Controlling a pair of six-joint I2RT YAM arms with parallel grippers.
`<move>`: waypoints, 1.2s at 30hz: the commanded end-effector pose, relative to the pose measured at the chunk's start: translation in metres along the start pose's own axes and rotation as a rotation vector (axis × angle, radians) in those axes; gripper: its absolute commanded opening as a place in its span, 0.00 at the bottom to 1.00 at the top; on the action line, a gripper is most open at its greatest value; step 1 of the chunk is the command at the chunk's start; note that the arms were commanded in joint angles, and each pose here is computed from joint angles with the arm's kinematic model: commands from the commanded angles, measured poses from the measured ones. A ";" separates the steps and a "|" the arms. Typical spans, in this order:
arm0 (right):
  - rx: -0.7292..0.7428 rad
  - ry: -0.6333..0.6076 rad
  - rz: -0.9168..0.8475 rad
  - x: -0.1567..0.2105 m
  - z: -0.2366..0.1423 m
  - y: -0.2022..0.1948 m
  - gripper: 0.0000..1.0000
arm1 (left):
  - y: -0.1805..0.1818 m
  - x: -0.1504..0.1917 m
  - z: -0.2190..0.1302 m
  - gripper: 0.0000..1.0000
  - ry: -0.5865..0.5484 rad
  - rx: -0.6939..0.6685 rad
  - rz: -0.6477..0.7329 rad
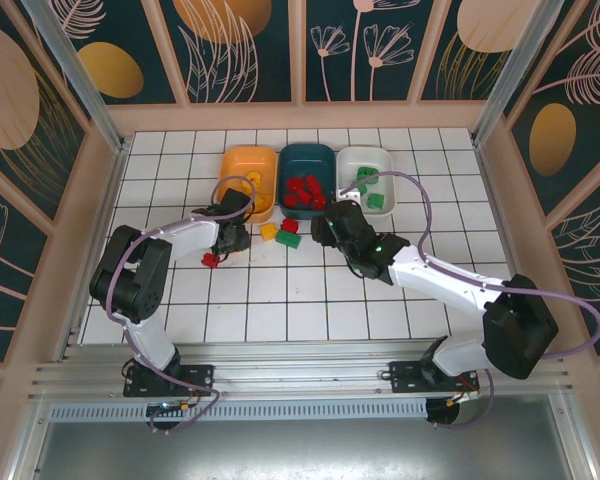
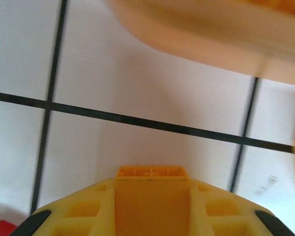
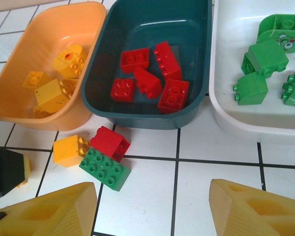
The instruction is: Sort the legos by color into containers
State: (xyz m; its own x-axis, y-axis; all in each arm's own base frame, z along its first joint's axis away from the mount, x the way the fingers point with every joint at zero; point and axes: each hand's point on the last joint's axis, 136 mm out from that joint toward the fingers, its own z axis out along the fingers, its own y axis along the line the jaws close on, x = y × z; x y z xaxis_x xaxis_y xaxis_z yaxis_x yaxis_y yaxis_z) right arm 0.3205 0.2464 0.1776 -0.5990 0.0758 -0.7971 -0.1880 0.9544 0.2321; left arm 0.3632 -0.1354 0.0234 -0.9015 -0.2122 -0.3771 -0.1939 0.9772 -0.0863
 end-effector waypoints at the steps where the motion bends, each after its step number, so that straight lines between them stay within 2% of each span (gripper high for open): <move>1: -0.018 -0.017 0.019 -0.001 -0.004 0.002 0.63 | -0.033 -0.026 -0.041 0.25 -0.050 0.127 -0.003; 3: -0.041 0.000 0.022 0.004 -0.001 0.007 0.62 | -0.037 -0.056 -0.075 0.23 -0.156 0.145 -0.017; 6: -0.064 0.015 0.027 0.008 0.001 0.014 0.62 | -0.033 -0.085 -0.086 0.23 -0.202 0.123 -0.031; 12: -0.082 0.056 -0.002 0.020 0.012 0.031 0.62 | -0.028 -0.124 -0.038 0.22 -0.152 0.122 -0.087; 18: -0.003 0.095 -0.131 0.040 0.033 0.039 0.65 | -0.054 -0.145 -0.004 0.25 -0.089 0.145 -0.004; 20: -0.004 0.106 -0.160 0.043 0.035 0.042 0.65 | -0.055 -0.152 -0.004 0.27 -0.111 0.143 0.005; 22: -0.008 0.107 -0.169 0.043 0.035 0.045 0.67 | -0.056 -0.156 -0.005 0.33 -0.124 0.143 0.010; 24: -0.017 0.103 -0.167 0.040 0.035 0.048 0.69 | -0.054 -0.162 -0.010 0.50 -0.138 0.132 0.009; 26: -0.032 0.105 -0.178 0.039 0.036 0.054 0.72 | -0.056 -0.167 -0.019 0.60 -0.156 0.143 0.009; 28: -0.043 0.113 -0.213 0.039 0.040 0.062 0.74 | -0.058 -0.174 -0.036 0.78 -0.187 0.168 0.009; 30: -0.041 0.122 -0.273 0.044 0.048 0.070 0.75 | -0.059 -0.179 -0.057 0.86 -0.223 0.193 0.007; 32: -0.027 0.128 -0.332 0.050 0.061 0.077 0.75 | -0.055 -0.179 -0.080 0.87 -0.263 0.215 -0.012; 34: -0.023 0.141 -0.365 0.054 0.073 0.084 0.75 | -0.047 -0.170 -0.098 0.88 -0.301 0.244 -0.052; 36: -0.023 0.141 -0.390 0.054 0.083 0.093 0.75 | -0.032 -0.155 -0.116 0.93 -0.346 0.280 -0.115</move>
State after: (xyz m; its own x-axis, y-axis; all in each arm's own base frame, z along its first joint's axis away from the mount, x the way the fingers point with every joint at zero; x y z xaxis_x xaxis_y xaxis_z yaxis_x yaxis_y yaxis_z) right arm 0.3271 0.3534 0.1126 -0.6150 -0.2660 -0.7423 -0.4148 0.9097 0.0177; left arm 0.4811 -0.1450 0.1558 -0.7664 -0.2630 -0.5861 -0.1100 0.9526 -0.2836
